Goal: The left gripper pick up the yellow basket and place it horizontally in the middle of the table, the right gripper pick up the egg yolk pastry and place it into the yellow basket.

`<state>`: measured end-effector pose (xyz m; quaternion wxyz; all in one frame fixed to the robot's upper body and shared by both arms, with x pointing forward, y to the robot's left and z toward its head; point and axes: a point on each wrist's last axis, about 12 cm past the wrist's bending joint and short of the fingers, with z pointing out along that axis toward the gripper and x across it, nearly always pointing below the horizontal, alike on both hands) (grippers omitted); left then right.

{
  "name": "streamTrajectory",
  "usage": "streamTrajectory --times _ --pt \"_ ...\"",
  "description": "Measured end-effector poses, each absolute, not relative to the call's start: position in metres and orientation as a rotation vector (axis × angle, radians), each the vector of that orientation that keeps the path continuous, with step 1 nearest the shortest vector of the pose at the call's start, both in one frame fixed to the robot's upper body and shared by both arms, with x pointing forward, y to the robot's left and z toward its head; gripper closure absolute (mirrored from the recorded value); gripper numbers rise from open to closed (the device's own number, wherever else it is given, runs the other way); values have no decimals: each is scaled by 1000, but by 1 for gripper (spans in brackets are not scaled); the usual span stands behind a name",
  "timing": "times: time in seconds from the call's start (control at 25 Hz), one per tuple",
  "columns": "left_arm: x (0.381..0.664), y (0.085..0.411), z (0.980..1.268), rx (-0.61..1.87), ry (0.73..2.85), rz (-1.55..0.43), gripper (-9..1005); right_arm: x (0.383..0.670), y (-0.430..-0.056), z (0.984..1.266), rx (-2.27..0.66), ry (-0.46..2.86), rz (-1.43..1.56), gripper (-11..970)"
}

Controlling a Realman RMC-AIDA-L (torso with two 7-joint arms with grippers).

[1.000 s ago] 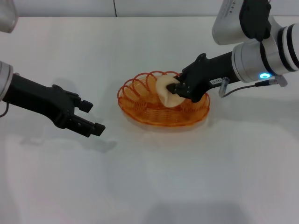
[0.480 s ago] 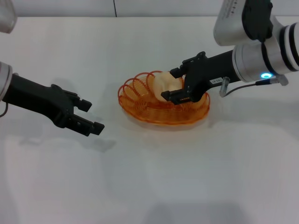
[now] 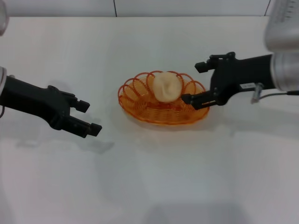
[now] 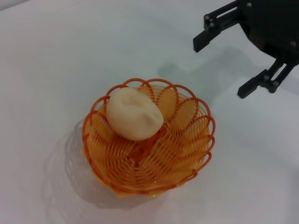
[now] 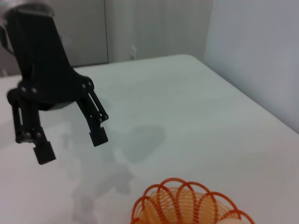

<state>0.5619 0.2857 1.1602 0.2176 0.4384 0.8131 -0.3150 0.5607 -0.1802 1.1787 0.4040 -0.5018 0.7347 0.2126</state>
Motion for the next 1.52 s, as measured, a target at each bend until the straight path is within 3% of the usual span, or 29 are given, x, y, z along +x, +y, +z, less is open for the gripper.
streamTrajectory --times 0.48,1.52 --pt "556 290 1156 1231 2229 -877 116 536 -231 1168 -1212 1856 687 86" --pt "559 267 1162 1372 2021 -939 116 530 -234 1165 -1251 1818 750 87"
